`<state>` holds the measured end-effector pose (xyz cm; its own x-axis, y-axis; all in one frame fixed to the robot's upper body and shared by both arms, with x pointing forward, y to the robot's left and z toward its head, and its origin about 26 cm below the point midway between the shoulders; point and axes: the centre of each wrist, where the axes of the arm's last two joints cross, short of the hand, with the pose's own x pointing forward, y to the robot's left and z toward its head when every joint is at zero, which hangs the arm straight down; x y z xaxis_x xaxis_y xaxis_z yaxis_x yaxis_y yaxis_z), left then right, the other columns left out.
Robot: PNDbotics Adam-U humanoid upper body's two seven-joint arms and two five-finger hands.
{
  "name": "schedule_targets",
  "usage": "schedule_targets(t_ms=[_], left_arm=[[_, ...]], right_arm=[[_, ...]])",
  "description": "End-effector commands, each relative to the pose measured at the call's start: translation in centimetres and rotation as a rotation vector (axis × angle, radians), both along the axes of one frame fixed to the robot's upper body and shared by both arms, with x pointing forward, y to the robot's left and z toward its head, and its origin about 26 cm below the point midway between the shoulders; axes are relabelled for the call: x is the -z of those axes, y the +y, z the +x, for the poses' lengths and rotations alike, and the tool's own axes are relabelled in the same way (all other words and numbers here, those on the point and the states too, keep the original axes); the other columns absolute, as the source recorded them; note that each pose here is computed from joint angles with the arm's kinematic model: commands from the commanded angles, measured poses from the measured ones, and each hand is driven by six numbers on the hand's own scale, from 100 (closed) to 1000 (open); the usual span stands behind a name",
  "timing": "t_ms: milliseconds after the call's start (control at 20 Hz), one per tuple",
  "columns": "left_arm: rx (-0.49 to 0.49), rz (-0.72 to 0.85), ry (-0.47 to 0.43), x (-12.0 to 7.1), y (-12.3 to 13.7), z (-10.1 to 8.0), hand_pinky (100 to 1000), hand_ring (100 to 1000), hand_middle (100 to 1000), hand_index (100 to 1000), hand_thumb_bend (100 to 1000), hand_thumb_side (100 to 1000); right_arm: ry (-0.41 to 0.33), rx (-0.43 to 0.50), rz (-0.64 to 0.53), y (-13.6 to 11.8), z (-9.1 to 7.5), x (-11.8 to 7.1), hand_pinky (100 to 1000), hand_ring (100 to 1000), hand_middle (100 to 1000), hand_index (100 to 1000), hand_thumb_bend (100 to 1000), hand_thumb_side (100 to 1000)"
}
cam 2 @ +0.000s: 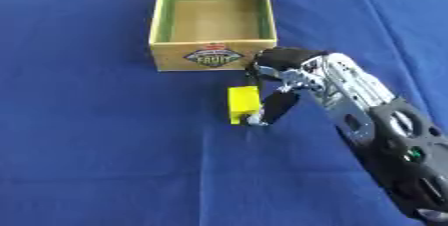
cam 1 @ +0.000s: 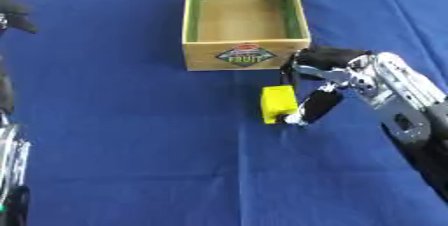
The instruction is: Pick up objects on the table and place them in the box.
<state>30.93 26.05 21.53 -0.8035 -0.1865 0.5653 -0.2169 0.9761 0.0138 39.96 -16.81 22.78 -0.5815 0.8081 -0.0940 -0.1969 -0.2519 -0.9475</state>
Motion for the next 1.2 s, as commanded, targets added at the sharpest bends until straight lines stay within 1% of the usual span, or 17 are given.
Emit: schedule_targets(t_ms=[50, 100, 200, 300, 350, 450, 550, 850, 1050, 1200], left_arm=[[0.004, 0.013, -0.025, -0.7, 0.0, -0.3, 419, 516, 560, 730, 100, 1000], [0.002, 0.012, -0.024, -0.7, 0.0, -0.3, 419, 516, 559, 729, 100, 1000], [0.002, 0.013, -0.023, -0.8, 0.0, -0.3, 420, 517, 559, 729, 100, 1000], [0.002, 0.013, -0.023, -0.8, 0.0, -0.3, 419, 517, 559, 729, 100, 1000], [0.002, 0.014, -0.023, -0.8, 0.0, -0.3, 420, 517, 559, 730, 100, 1000], [0.001, 0.014, -0.023, -0.8, 0.0, -0.3, 420, 517, 559, 730, 100, 1000], [0.001, 0.015, -0.023, -0.8, 0.0, -0.3, 420, 517, 560, 730, 100, 1000], [0.001, 0.019, -0.023, -0.8, 0.0, -0.3, 420, 518, 560, 730, 100, 1000], [-0.002, 0.018, -0.023, -0.8, 0.1, -0.3, 421, 518, 561, 731, 100, 1000], [-0.001, 0.019, -0.023, -0.8, 0.1, -0.3, 421, 519, 561, 731, 100, 1000]], right_arm=[[-0.029, 0.003, 0.026, -0.3, 0.0, -1.0, 674, 754, 426, 614, 427, 439], [-0.036, 0.003, 0.040, -0.3, 0.0, -1.1, 655, 731, 391, 571, 412, 441], [-0.055, 0.001, 0.073, -0.3, -0.1, -1.4, 630, 699, 349, 521, 383, 451], [-0.074, -0.002, 0.109, -0.4, -0.3, -1.7, 620, 684, 333, 501, 357, 465], [-0.082, -0.003, 0.125, -0.4, -0.4, -1.9, 609, 666, 316, 480, 327, 481], [-0.105, -0.006, 0.161, -0.4, -0.7, -2.4, 598, 644, 295, 456, 314, 504], [-0.123, -0.011, 0.191, -0.5, -1.0, -2.8, 595, 640, 289, 448, 316, 510], [-0.193, -0.058, 0.277, -0.7, -2.7, -5.2, 587, 626, 269, 430, 366, 533], [-0.245, -0.089, 0.343, -1.1, -4.2, -7.3, 582, 620, 260, 423, 412, 555], [-0.295, -0.093, 0.397, -1.5, -5.1, -9.0, 581, 619, 258, 422, 431, 580]])
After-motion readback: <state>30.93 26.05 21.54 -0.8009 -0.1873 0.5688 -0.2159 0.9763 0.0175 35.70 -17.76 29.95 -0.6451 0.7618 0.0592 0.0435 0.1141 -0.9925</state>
